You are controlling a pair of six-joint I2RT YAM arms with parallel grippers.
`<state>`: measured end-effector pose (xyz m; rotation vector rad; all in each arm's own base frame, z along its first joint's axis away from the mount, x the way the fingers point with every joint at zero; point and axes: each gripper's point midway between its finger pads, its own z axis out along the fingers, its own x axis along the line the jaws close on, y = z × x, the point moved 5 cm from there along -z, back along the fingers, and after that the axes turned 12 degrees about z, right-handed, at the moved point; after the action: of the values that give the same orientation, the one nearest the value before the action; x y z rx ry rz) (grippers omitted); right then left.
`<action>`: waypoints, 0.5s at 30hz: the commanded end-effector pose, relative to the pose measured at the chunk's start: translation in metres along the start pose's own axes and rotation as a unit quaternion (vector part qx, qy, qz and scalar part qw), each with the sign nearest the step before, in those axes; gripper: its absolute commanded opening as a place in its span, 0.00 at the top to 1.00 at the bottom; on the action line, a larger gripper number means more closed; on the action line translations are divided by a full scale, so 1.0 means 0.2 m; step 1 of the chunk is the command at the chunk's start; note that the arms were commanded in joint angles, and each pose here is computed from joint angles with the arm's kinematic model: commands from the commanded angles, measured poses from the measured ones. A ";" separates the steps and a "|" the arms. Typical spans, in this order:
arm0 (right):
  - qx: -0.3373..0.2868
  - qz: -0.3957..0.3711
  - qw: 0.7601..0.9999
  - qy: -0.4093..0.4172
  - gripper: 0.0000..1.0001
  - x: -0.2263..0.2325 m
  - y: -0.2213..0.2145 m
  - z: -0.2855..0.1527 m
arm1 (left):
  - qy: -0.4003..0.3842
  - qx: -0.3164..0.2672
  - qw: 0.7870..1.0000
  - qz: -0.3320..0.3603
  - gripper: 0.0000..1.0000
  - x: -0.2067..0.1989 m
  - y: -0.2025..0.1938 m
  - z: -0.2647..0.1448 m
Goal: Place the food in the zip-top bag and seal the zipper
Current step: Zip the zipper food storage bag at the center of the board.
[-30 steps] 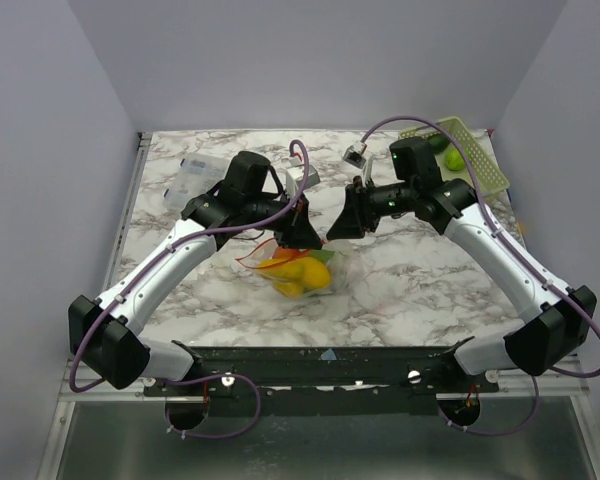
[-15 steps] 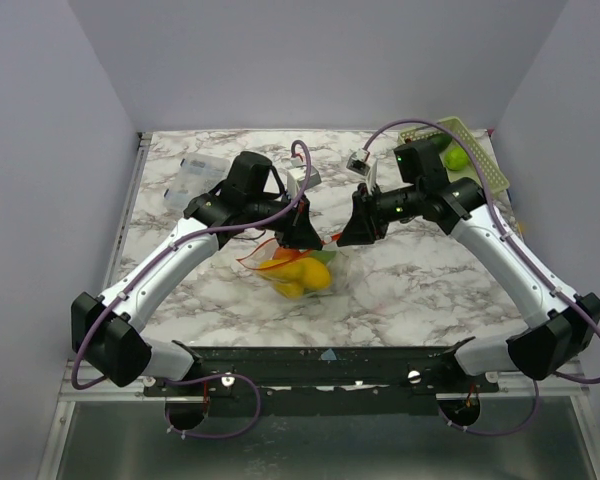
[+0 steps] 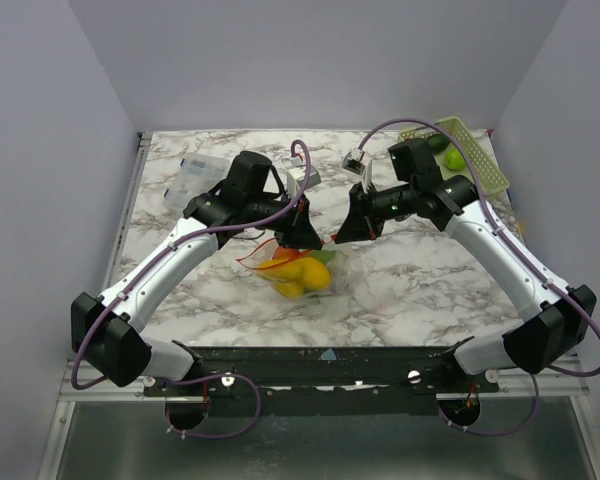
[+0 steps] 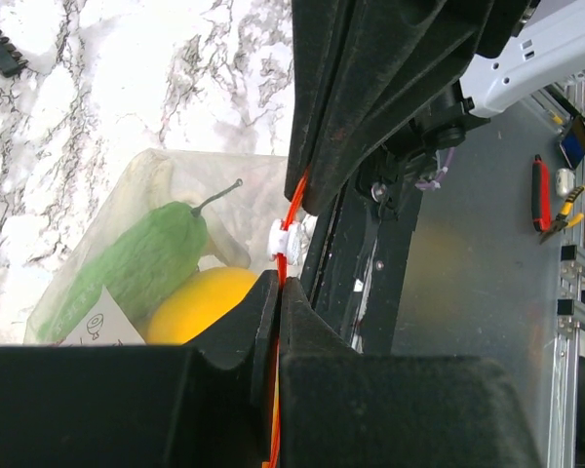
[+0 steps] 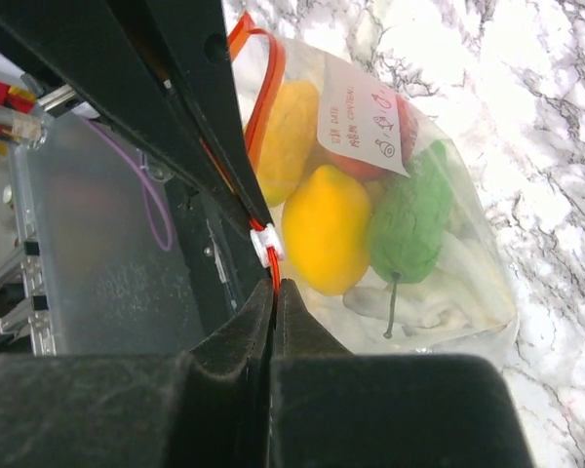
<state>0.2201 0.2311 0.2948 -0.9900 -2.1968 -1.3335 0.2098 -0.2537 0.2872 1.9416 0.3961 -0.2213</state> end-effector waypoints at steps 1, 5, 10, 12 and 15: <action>-0.033 0.020 0.999 -0.036 1.00 -0.04 0.05 0.03 | -0.020 -0.022 0.999 0.026 1.00 -0.04 0.08 -0.02; -0.102 0.012 0.991 -0.081 1.00 -0.04 0.06 -0.01 | -0.023 -0.029 0.999 0.014 0.85 -0.05 0.11 -0.02; -0.158 -0.009 0.985 -0.063 1.00 0.02 0.06 -0.05 | -0.025 -0.066 0.997 0.007 0.51 -0.05 0.17 0.00; -0.160 -0.012 0.986 -0.050 1.00 0.04 0.05 -0.05 | -0.022 -0.082 0.996 0.010 0.48 -0.05 0.19 0.00; -0.159 -0.017 0.987 -0.032 1.00 0.06 0.04 -0.05 | -0.014 -0.094 0.995 0.008 0.47 -0.03 0.22 0.00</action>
<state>0.2151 0.2229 0.2998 -1.1806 -2.1384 -1.6177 0.2176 -0.2649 0.3064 1.8388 0.4110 -0.2233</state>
